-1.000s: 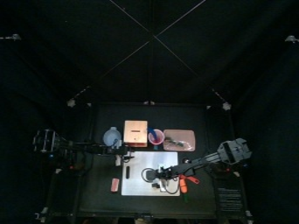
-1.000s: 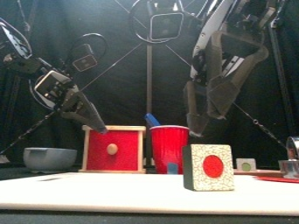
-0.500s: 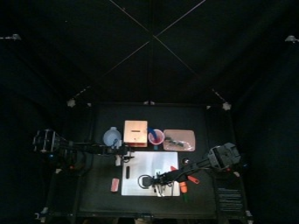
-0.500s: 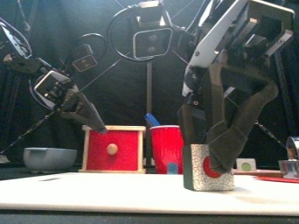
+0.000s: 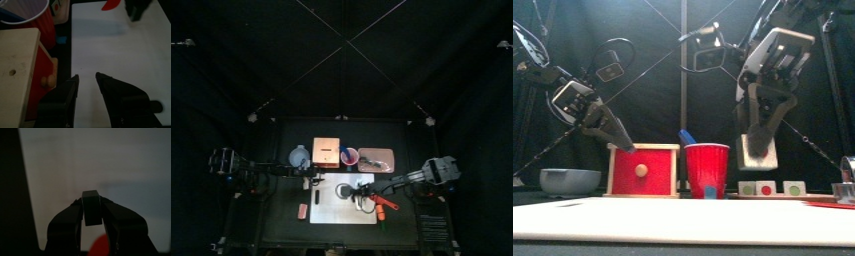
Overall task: Place sushi on board then cut the sushi with the knife then place the pieces on the plate
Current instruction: Place the 4 sushi pieces on the plate
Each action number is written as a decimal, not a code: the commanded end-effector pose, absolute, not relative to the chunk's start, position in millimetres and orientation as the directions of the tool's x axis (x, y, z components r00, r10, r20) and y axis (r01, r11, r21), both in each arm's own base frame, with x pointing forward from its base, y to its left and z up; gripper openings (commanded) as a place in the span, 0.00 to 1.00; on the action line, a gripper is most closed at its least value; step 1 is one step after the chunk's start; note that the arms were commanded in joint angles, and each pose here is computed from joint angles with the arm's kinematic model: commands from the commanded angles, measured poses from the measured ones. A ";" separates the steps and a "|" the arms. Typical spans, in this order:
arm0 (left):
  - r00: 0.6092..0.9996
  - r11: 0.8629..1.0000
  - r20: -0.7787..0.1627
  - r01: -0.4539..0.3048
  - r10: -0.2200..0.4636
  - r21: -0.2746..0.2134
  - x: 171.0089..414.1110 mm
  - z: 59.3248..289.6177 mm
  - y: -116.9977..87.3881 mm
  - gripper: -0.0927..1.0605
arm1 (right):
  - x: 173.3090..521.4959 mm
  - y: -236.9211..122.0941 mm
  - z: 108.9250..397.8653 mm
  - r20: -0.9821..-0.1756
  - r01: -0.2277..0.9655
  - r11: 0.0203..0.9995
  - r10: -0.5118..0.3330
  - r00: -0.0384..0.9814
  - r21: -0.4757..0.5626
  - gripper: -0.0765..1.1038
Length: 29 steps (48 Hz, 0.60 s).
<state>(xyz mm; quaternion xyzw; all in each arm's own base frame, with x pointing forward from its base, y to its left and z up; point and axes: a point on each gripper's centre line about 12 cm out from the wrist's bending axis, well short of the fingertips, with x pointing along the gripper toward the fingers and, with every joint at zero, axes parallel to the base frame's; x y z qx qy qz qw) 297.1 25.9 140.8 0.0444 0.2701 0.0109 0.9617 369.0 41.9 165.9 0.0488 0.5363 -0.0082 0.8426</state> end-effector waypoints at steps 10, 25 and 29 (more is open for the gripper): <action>0.867 0.995 -0.496 0.003 0.045 0.096 300.3 147.7 26.1 0.73 | 296.5 -82.0 199.2 -0.907 0.354 0.934 -0.191 0.376 -0.050 0.54; 0.866 0.995 -0.498 0.006 0.044 0.100 299.8 147.2 26.2 0.73 | 243.6 -151.8 171.4 -0.932 0.567 0.819 -0.267 0.246 -0.085 0.55; 0.866 0.995 -0.498 0.008 0.045 0.103 300.3 147.2 26.6 0.73 | 237.4 -158.6 157.5 -0.939 0.598 0.797 -0.264 0.222 -0.083 0.56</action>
